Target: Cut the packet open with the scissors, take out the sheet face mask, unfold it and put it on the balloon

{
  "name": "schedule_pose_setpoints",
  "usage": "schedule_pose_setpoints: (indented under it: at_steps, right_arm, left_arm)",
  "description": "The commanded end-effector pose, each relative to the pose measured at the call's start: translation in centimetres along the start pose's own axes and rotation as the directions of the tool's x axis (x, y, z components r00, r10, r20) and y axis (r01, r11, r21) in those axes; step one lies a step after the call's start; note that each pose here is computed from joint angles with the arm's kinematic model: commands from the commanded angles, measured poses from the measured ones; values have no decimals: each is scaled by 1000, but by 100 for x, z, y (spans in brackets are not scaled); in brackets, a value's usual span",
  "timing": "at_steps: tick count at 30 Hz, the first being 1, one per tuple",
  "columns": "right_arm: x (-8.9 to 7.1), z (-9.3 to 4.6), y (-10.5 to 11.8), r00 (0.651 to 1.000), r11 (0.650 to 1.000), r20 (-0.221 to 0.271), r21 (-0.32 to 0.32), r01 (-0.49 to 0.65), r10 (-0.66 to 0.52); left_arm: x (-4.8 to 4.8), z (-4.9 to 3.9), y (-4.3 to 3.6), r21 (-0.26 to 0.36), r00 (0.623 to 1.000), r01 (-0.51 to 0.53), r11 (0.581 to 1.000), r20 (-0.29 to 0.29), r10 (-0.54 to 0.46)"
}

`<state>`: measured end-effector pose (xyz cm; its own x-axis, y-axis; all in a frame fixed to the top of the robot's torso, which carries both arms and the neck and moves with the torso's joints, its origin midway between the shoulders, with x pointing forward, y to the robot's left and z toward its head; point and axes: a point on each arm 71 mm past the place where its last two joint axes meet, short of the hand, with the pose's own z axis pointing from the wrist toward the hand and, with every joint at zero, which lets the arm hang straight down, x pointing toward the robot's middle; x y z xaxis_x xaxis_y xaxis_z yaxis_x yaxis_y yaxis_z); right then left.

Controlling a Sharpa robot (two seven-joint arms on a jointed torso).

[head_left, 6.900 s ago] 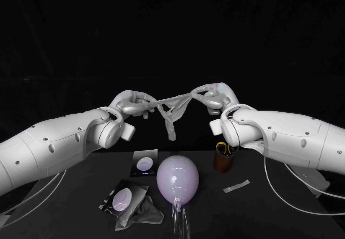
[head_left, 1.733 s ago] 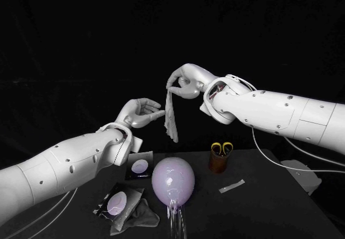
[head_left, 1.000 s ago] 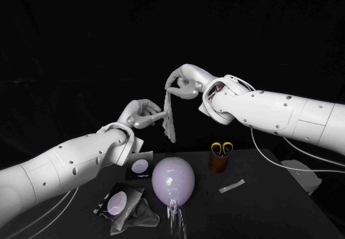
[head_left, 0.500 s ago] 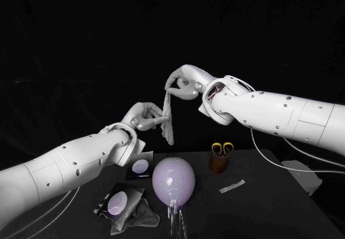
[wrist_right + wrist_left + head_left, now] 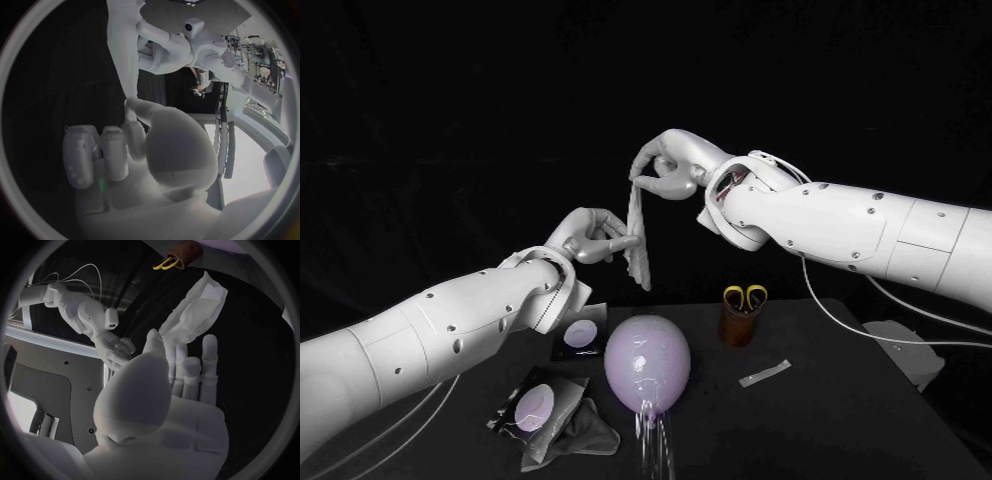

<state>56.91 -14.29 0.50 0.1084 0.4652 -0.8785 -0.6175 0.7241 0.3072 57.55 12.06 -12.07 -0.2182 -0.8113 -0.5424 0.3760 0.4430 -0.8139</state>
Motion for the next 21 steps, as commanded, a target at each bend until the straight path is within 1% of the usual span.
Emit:
schedule_pose_setpoints:
  at_steps: [1, 10, 17, 21]
  right_arm:
    - [-3, 2, -4, 1000, 1000, -3, -3, 4, -4]
    - [-12, 0, -23, 1000, 1000, -1, 0, 8, -8]
    - [-25, 3, -91, 1000, 1000, -1, 18, 12, -12]
    - [-3, -3, -122, 1000, 1000, -8, 27, 9, -9]
  left_arm:
    - [8, 0, -25, 14, 1000, 1, 1000, -5, -1]
    - [-22, -10, -16, 17, 1000, 6, 1000, 9, -6]
    - [-29, -35, -23, 22, 1000, 21, 1000, 4, -21]
    - [-35, -47, -26, 25, 999, 31, 999, 3, -32]
